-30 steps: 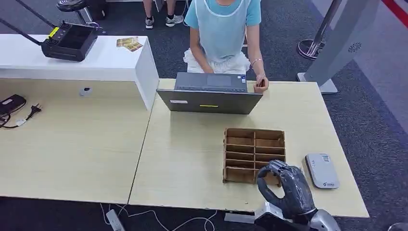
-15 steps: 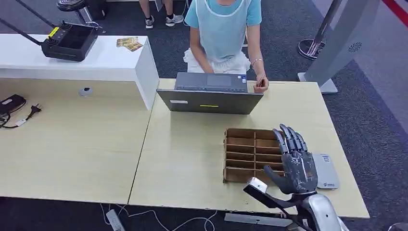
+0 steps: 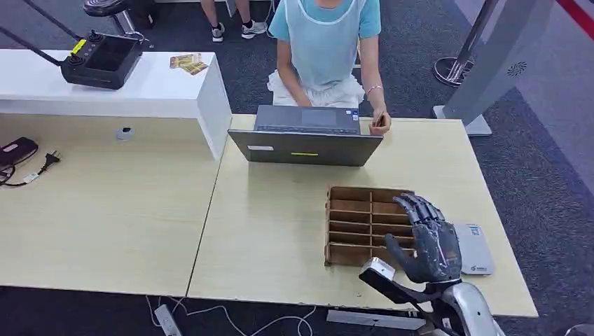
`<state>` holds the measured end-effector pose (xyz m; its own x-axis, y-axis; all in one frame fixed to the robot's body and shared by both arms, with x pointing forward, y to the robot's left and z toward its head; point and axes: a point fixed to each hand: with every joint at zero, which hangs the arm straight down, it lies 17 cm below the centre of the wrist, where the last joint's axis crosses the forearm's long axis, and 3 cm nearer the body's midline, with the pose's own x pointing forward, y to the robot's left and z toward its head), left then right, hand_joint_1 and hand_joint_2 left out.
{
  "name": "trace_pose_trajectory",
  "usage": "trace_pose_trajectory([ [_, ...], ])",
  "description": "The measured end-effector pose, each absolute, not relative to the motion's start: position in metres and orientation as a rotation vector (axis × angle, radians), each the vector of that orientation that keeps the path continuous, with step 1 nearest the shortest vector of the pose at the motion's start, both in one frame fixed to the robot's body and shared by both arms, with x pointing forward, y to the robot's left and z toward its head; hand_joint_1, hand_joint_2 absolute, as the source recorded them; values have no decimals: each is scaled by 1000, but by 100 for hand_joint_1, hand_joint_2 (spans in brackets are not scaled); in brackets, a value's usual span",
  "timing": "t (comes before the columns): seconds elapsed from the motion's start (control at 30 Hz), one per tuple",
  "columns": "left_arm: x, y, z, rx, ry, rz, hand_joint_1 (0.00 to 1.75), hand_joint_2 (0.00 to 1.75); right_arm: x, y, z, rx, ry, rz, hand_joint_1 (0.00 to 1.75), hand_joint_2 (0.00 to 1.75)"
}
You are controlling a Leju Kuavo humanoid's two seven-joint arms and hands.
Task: Pass the card to the sensor for recognition and then transmit it.
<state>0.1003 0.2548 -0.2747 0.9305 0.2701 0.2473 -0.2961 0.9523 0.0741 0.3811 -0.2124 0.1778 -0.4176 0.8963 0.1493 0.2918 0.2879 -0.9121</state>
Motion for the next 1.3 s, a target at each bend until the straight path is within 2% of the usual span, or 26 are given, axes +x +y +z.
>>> trace_pose_trajectory([
  [0.03,100,255,-275,112,-239,290,0,0,380,-213,180,-1063,-1877,1113,110,175],
  [0.1,100,256,-275,115,-240,290,0,0,376,-217,184,-1057,-1891,1095,112,175],
  [0.17,101,256,-274,116,-245,291,0,0,373,-219,188,-1035,-1912,1073,103,175],
  [0.23,101,256,-274,116,-249,294,0,0,370,-221,192,-1019,-1926,1054,105,175],
  [0.3,101,256,-274,116,-250,294,0,0,367,-225,196,-1015,-1936,1041,96,175],
  [0.33,101,256,-274,117,-252,292,0,0,366,-226,197,-1010,-1939,1041,75,175],
  [0.37,101,256,-274,118,-253,290,0,0,365,-226,197,-1005,-1941,1049,42,175],
  [0.53,102,255,-274,112,-260,280,0,0,362,-224,192,-980,-1933,1087,58,175],
  [0.7,102,253,-274,104,-268,252,0,0,363,-225,178,-1005,-1878,1139,54,175],
  [0.87,103,251,-273,99,-274,221,0,0,365,-228,162,-1029,-1819,1178,80,175],
  [1.3,104,254,-273,99,-292,163,0,0,366,-233,136,-1063,-1733,1234,86,175],
])
